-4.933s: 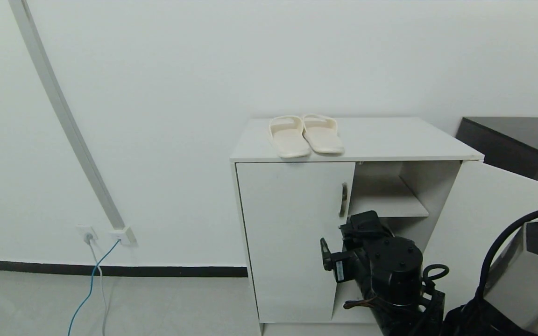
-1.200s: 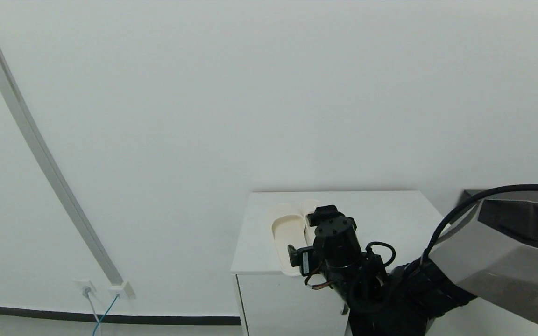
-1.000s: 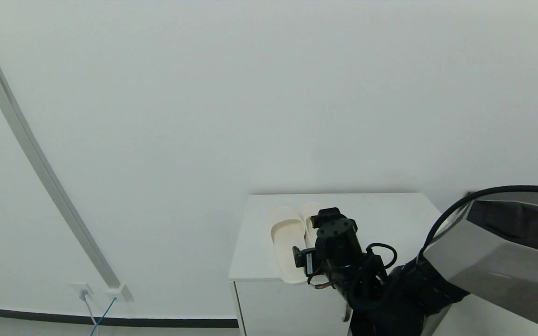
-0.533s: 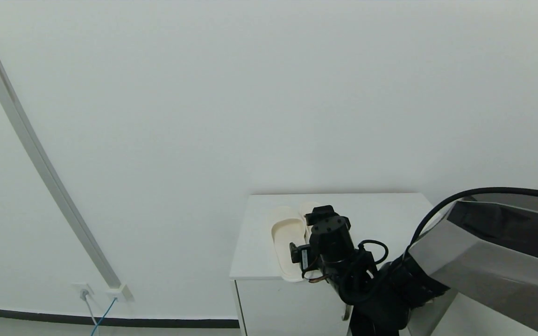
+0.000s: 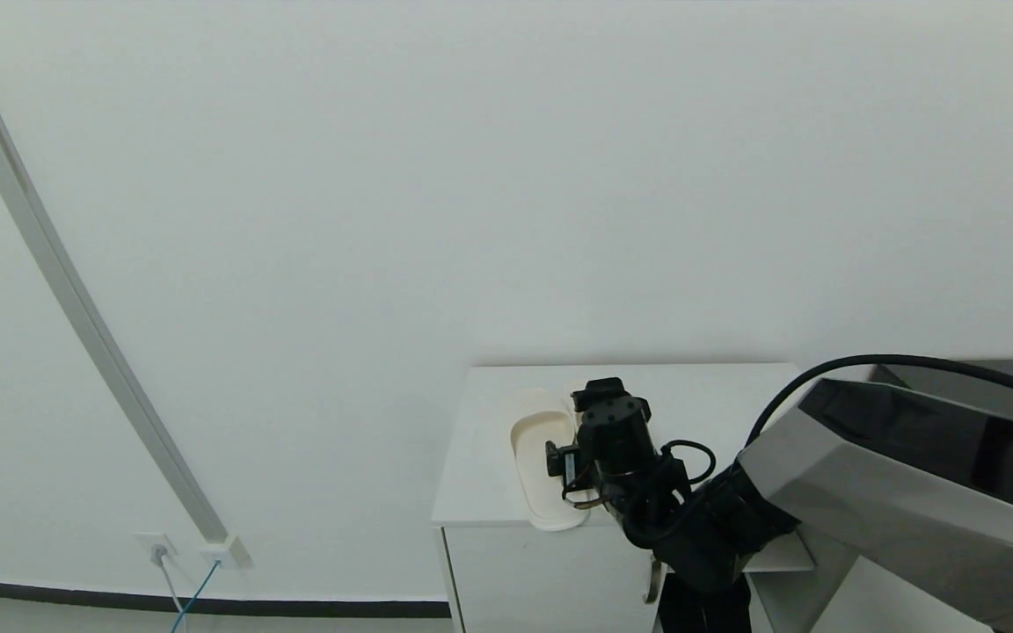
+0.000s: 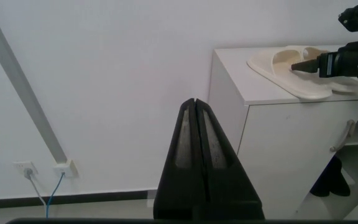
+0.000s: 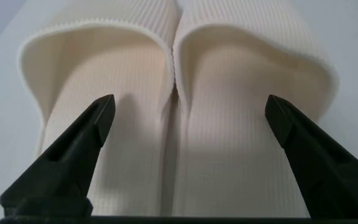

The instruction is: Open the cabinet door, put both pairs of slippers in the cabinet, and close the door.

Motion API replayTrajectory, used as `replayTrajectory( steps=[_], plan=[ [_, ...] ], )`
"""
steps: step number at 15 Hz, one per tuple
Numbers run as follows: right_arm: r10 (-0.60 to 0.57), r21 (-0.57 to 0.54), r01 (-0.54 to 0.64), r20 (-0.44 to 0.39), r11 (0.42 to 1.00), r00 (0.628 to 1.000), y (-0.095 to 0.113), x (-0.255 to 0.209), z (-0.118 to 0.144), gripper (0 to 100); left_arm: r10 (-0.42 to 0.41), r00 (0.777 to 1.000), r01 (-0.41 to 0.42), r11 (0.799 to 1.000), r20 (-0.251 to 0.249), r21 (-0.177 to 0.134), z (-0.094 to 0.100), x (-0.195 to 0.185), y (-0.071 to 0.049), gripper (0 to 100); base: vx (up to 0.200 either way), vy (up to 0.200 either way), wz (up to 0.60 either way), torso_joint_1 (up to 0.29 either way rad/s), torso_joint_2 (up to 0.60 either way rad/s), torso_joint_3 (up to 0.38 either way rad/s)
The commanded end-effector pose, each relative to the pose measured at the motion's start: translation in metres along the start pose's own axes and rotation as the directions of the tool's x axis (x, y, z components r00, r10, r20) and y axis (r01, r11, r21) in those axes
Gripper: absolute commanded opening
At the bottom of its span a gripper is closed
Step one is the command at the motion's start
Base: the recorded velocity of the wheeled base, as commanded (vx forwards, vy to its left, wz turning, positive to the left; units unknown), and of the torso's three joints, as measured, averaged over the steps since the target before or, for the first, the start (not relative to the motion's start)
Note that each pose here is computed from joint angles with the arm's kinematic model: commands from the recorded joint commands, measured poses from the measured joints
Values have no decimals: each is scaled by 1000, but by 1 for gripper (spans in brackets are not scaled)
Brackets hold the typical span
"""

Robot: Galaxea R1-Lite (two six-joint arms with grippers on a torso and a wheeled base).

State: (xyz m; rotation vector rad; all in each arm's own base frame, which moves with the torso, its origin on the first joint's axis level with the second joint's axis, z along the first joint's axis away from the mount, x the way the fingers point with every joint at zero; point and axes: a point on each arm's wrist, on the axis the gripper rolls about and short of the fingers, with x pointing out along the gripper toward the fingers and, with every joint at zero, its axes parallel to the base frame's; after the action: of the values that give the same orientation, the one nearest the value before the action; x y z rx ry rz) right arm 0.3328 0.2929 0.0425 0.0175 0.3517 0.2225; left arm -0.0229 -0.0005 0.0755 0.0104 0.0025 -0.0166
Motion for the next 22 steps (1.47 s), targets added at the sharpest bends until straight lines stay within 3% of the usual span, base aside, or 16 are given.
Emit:
replayTrajectory(
  steps=[1,11,12,22],
  plan=[
    [-4,8,4,11,1000,1000,2,12,-2,100,6,1000,-6,1000,-1,-1,0,0,0,0,0,0,0,0,0,0],
    [-10,29,8,92,1000,996,11,54,3,100,9,1000,-9,1000,1,-6,0,0,0,0,0,0,0,0,0,0],
    [-10,29,8,92,1000,996,11,54,2,0,9,1000,-9,1000,1,-6,0,0,0,0,0,0,0,0,0,0],
    [-10,27,7,101,1000,995,5,33,20,0,9,1000,-9,1000,1,-10,0,0,0,0,0,0,0,0,0,0]
  ],
)
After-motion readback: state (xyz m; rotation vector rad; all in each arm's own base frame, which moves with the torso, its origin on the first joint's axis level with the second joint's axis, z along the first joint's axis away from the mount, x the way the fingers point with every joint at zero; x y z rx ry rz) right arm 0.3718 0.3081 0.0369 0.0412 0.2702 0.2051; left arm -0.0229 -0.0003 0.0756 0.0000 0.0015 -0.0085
